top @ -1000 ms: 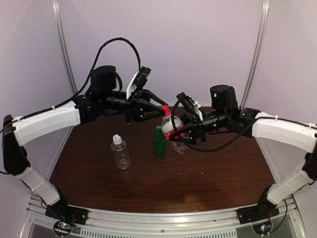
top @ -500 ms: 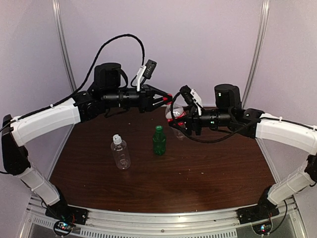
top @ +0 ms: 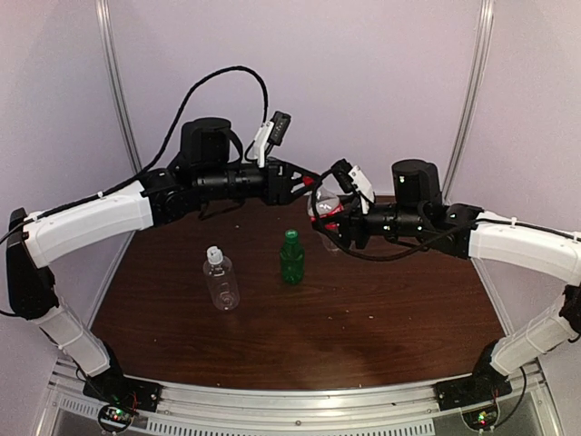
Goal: Unscrew the bottle caps
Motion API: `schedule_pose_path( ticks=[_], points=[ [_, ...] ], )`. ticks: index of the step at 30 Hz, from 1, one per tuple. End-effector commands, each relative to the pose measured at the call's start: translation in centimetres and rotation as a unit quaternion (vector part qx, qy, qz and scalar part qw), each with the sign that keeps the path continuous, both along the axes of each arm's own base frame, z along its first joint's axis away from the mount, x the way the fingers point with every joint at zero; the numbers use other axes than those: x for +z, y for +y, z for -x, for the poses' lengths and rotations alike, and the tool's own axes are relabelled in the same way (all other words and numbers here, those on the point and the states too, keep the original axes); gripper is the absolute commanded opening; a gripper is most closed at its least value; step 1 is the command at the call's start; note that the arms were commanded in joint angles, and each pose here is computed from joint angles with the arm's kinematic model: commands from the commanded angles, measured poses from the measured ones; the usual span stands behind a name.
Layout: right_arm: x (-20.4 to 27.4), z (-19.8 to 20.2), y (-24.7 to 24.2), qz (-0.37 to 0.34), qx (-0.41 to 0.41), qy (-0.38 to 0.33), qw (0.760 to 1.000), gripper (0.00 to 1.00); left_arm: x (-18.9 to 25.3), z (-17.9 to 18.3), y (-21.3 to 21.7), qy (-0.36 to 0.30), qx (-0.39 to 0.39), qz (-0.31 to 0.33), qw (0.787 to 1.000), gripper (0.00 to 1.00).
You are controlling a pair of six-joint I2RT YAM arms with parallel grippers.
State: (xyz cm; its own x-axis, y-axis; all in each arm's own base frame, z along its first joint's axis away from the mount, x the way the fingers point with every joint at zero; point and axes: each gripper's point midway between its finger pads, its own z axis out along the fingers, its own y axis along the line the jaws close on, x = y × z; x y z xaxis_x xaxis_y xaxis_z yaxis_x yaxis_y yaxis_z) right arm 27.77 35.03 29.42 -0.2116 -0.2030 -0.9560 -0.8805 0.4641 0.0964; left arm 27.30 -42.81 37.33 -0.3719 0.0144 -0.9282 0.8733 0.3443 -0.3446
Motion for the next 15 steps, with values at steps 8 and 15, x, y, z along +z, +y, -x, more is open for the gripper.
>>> schedule_pose_path(
  ticks=[8,15],
  points=[
    [1.5,2.9,0.5,-0.019,0.081,-0.015,0.996,0.46,2.3,1.5,2.0,-0.084,-0.078,0.020,0.993,0.77],
    [2.2,6.7,1.6,-0.038,0.198,0.000,0.980,0.48,2.6,4.6,3.3,-0.142,-0.182,0.025,0.973,0.83]
  ],
)
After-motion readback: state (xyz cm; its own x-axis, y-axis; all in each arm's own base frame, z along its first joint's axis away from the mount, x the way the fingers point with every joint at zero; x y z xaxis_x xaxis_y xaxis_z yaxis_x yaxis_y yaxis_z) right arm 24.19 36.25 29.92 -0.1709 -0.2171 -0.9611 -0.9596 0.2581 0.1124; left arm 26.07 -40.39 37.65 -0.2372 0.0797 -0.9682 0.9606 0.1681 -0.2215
